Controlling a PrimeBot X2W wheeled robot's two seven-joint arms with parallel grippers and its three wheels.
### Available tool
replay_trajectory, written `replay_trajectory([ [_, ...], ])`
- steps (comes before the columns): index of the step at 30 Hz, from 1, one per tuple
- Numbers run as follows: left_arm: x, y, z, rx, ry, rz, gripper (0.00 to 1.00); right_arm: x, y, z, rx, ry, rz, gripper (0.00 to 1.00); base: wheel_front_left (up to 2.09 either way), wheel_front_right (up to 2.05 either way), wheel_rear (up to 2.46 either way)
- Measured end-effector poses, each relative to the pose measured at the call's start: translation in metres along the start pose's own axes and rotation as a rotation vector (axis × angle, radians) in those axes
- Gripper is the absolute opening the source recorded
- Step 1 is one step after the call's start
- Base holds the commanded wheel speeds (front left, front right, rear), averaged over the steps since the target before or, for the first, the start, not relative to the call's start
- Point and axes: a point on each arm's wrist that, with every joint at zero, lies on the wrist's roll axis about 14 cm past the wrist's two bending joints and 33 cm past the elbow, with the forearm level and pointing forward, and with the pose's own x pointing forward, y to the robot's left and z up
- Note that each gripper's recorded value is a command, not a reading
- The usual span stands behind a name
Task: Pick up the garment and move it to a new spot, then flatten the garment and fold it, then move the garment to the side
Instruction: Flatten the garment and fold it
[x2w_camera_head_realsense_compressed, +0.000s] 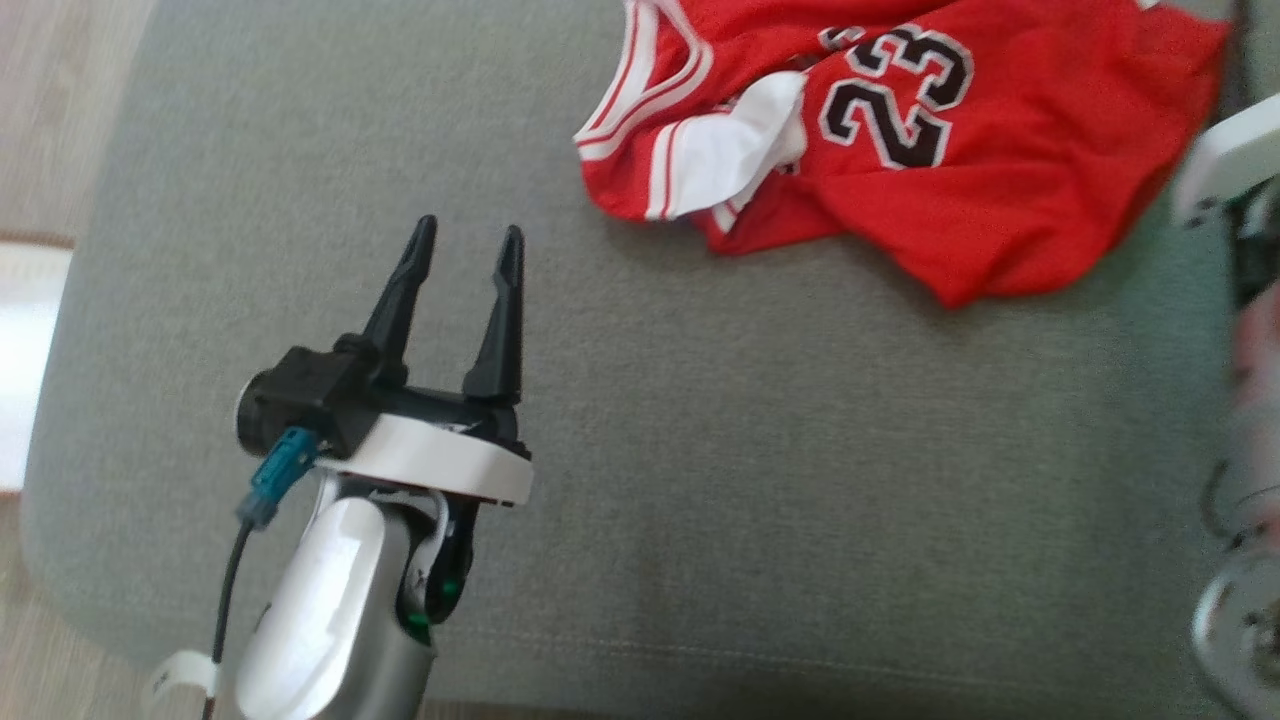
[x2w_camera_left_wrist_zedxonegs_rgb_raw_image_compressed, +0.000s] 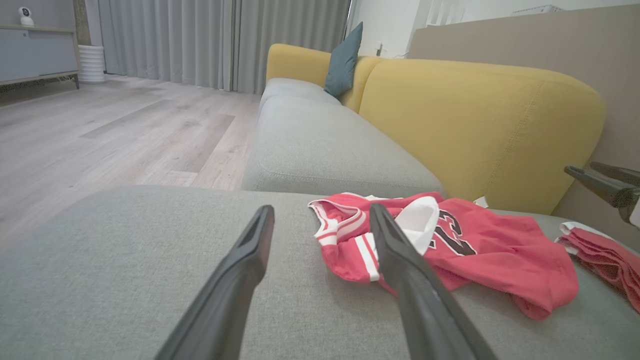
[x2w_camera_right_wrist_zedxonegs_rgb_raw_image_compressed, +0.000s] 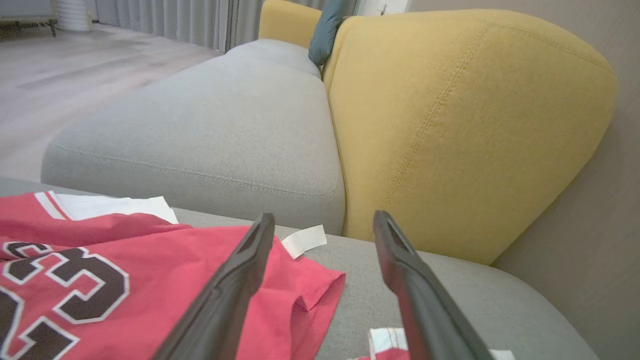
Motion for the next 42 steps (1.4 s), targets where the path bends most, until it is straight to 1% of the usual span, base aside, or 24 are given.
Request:
replay_trajectory([
  [6, -0.007, -0.010, 0.009, -0.009, -0.021, -0.019, 1.00, -0.034, 0.030, 0.011, 0.098, -0.084, 0.058, 1.00, 0.00, 0.00, 0.00],
  [11, -0.013, -0.019, 0.011, -0.018, -0.026, -0.039, 1.00, -0.071, 0.047, -0.002, 0.178, -0.111, 0.093, 1.00, 0.00, 0.00, 0.00],
  [14, -0.014, -0.020, 0.012, -0.013, -0.029, -0.044, 1.00, -0.089, 0.066, -0.013, 0.193, -0.116, 0.146, 1.00, 0.00, 0.00, 0.00],
  [16, -0.014, -0.017, 0.011, -0.012, -0.025, -0.038, 1.00, -0.096, 0.081, -0.014, 0.216, -0.124, 0.186, 1.00, 0.00, 0.00, 0.00],
  [22, -0.018, -0.007, 0.005, -0.005, -0.007, -0.012, 1.00, -0.091, 0.131, 0.019, 0.252, -0.159, 0.334, 1.00, 0.00, 0.00, 0.00],
  [26, -0.023, 0.000, 0.002, -0.001, 0.008, 0.009, 1.00, -0.090, 0.171, 0.015, 0.294, -0.087, 0.445, 1.00, 0.00, 0.00, 0.00],
  [29, -0.026, 0.010, 0.002, 0.006, 0.011, 0.037, 1.00, -0.083, 0.196, 0.019, 0.324, -0.053, 0.510, 1.00, 0.00, 0.00, 0.00],
  [32, -0.031, 0.021, 0.003, 0.011, 0.014, 0.077, 1.00, -0.071, 0.212, 0.021, 0.318, -0.024, 0.550, 1.00, 0.00, 0.00, 0.00],
  [37, -0.042, 0.037, 0.001, 0.026, 0.031, 0.133, 1.00, -0.061, 0.239, 0.010, 0.338, 0.051, 0.599, 1.00, 0.00, 0.00, 0.00],
  [42, -0.050, 0.047, 0.003, 0.038, 0.032, 0.169, 1.00, -0.054, 0.253, 0.000, 0.341, 0.103, 0.615, 1.00, 0.00, 0.00, 0.00],
])
